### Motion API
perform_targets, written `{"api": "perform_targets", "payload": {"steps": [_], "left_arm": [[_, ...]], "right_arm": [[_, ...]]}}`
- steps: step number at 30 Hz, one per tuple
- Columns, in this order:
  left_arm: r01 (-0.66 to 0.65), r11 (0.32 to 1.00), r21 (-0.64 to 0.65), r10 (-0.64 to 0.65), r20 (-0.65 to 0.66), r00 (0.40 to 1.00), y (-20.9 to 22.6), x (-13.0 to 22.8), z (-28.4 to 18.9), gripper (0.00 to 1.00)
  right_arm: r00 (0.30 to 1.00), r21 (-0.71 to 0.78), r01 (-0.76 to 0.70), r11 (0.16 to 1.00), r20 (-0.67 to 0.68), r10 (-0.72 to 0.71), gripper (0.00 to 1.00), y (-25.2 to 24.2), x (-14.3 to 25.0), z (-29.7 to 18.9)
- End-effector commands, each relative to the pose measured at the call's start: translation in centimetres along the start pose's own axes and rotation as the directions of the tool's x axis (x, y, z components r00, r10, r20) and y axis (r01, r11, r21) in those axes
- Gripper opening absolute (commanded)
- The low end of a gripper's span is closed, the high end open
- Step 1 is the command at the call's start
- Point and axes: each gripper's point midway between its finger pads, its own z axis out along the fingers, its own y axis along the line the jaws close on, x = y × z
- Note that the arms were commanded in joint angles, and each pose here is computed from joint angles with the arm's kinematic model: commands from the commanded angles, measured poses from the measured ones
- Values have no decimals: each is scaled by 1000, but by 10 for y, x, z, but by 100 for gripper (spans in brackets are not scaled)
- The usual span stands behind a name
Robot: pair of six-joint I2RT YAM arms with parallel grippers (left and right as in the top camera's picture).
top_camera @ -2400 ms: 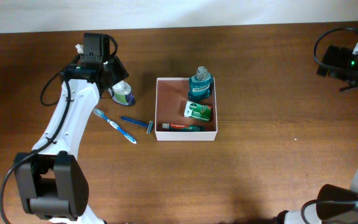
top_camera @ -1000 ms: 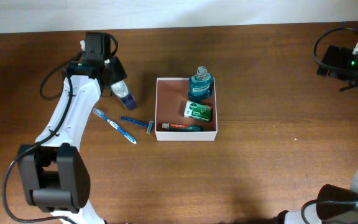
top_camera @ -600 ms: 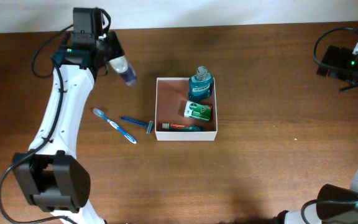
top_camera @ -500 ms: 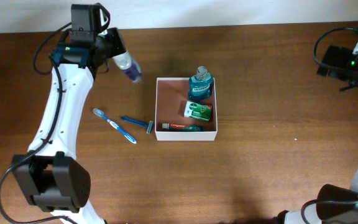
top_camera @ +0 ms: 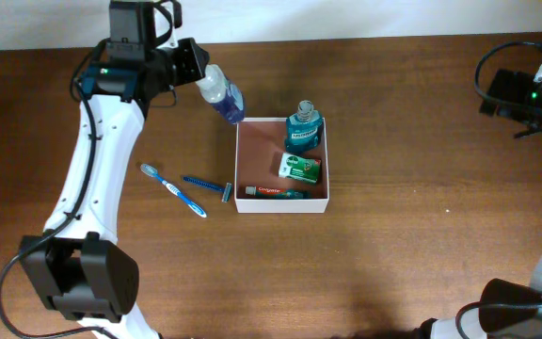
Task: Pack container
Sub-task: 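Lift the soap pump bottle and carry it right over the box, then lower the soap bottle into the box's left side and release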
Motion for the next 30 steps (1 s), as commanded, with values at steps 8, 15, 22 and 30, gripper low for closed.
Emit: {"api": "perform_targets", "payload": {"steps": [8, 15, 22, 30], "left_arm": [[-366, 927, 85, 366, 17, 930, -82, 18, 1, 22], [-397, 917, -18, 396, -43, 917, -79, 35, 6, 22], [-399, 916, -43, 393, -100, 914, -69, 47, 17, 21], [-403, 914, -34, 391, -181, 902, -64, 72, 46, 21]], "right_arm": [[1000, -3, -15, 1000, 2, 15, 99, 0, -2, 1], [1000, -3, -15, 1000, 2, 15, 99, 0, -2, 1], [1000, -3, -15, 1000, 2, 15, 99, 0, -2, 1], [1000, -3, -15, 1000, 2, 15, 99, 0, -2, 1]]}}
